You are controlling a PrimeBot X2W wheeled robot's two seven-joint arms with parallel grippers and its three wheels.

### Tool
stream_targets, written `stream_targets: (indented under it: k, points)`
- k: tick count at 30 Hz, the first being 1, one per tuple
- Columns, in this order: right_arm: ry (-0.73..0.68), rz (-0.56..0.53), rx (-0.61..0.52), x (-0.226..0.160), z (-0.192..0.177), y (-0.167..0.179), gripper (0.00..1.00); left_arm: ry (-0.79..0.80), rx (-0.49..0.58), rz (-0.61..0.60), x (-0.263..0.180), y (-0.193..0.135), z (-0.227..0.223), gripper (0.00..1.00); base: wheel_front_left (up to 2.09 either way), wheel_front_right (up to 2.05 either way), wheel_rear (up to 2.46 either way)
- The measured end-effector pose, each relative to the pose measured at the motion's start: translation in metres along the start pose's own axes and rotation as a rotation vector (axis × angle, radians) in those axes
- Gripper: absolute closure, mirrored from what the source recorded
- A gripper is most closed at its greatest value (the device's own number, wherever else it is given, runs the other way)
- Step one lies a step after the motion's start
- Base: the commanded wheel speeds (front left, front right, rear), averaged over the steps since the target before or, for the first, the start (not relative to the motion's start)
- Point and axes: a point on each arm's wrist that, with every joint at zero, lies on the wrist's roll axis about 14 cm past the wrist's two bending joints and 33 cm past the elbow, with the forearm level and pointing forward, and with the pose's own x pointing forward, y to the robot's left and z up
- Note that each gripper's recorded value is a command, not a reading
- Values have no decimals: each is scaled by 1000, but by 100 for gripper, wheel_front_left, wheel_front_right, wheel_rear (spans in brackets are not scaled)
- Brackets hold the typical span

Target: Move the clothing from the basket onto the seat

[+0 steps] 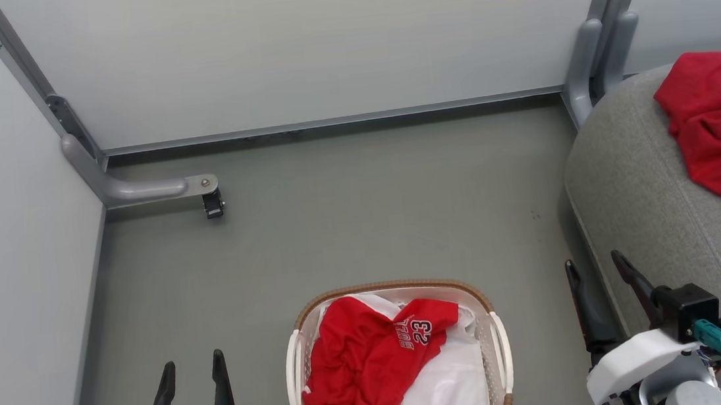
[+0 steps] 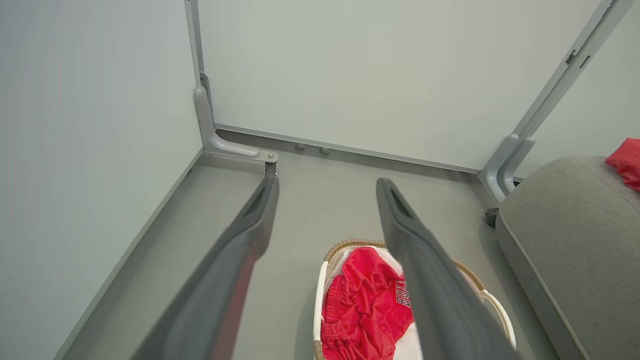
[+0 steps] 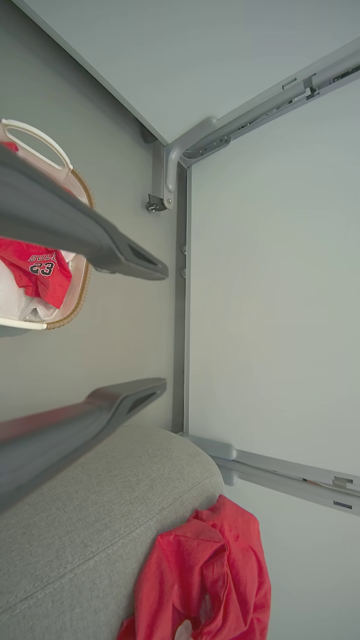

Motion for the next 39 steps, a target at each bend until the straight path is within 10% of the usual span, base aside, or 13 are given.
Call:
stream_targets:
  k: [23,39]
  points:
    - [-3,-43,-45,41,-6,-25,0,167,115,-288,57,-74,-48,0,0,0,0]
    - [-14,-98,-66,103,-35,-64,0,688,322,-521,103,-95,-202,0,0,0,0]
